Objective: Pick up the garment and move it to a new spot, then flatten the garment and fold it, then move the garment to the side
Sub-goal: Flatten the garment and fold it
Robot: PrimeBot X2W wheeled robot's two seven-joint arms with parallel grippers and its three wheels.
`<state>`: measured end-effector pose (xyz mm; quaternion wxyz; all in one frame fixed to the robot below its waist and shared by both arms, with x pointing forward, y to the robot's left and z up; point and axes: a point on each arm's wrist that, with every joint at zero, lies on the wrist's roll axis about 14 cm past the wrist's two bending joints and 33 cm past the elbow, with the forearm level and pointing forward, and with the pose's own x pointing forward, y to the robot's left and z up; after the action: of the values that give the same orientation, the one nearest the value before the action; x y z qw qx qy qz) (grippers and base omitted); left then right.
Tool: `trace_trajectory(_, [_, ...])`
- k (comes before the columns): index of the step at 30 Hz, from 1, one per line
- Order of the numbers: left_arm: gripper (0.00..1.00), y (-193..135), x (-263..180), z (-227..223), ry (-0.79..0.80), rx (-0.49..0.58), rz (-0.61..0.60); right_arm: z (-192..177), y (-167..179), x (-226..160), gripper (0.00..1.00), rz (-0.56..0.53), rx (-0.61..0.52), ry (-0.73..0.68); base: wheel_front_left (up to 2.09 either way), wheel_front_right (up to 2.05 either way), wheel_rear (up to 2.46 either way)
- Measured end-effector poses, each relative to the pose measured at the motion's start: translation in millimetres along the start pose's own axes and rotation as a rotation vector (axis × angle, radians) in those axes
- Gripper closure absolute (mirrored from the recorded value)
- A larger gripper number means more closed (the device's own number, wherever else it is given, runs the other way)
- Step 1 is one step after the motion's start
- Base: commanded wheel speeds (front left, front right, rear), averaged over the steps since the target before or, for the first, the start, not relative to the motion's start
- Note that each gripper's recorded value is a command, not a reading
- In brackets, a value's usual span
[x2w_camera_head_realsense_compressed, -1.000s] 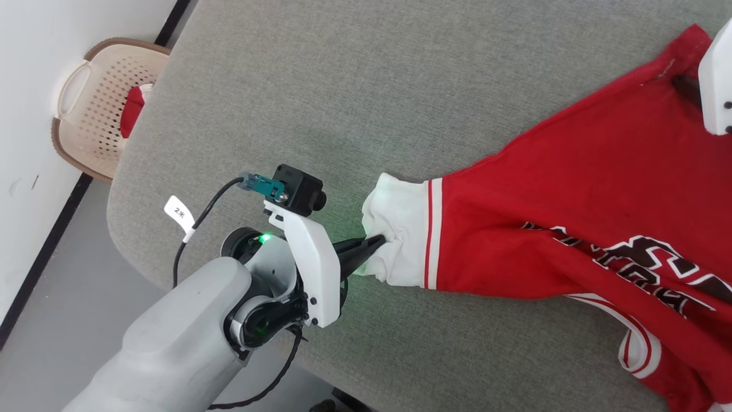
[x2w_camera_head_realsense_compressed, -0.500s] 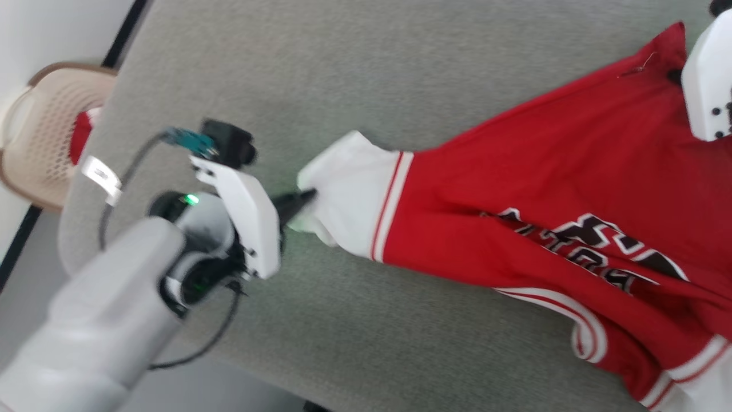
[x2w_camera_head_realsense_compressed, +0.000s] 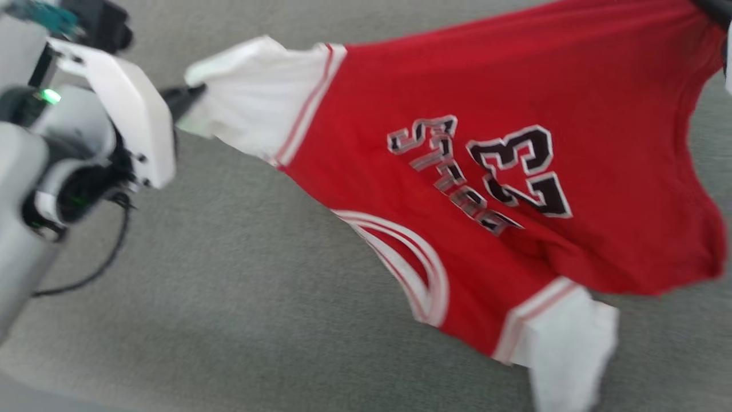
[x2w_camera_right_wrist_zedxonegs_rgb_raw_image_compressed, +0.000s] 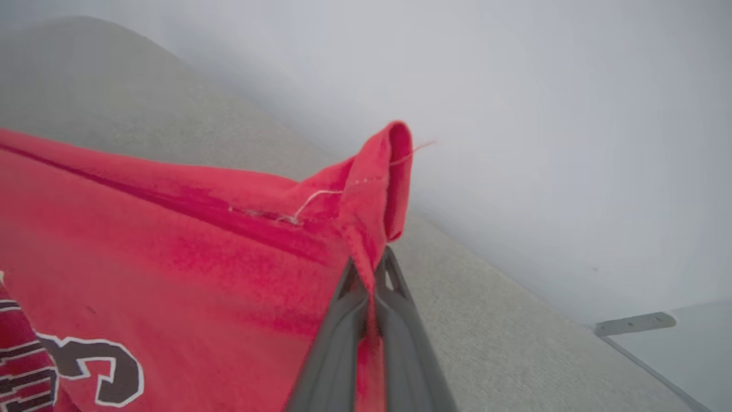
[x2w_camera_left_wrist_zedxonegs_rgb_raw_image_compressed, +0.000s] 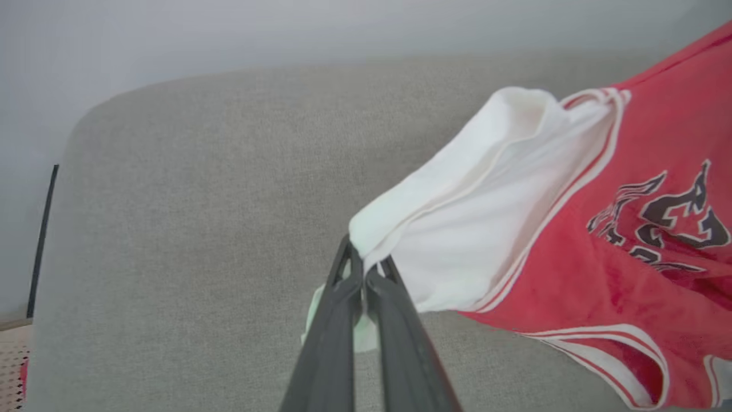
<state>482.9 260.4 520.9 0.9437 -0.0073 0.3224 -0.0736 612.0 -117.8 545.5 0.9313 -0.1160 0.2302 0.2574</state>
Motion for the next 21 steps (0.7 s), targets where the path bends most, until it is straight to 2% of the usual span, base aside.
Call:
trace_trajectory(14, [1.00, -28.2, -23.2, 108.0, -0.217, 0.160, -0.016, 62.1, -27.1, -99.1, 1.00, -0.159, -0.049, -0.208, 0.00, 0.00, 0.00])
trace_trajectory(17, [1.00, -34.8, -20.8, 132.1, -0.290, 0.203, -0.010, 69.8, -33.3, -104.7, 1.00, -0.196, -0.046, -0.244, 0.00, 0.00, 0.00])
trace_trajectory(21, [1.00, -36.6, -11.6, 163.4, -0.389, 0.237, 0.008, 68.8, -36.0, -92.2, 1.00, -0.232, -0.059, -0.263, 0.00, 0.00, 0.00])
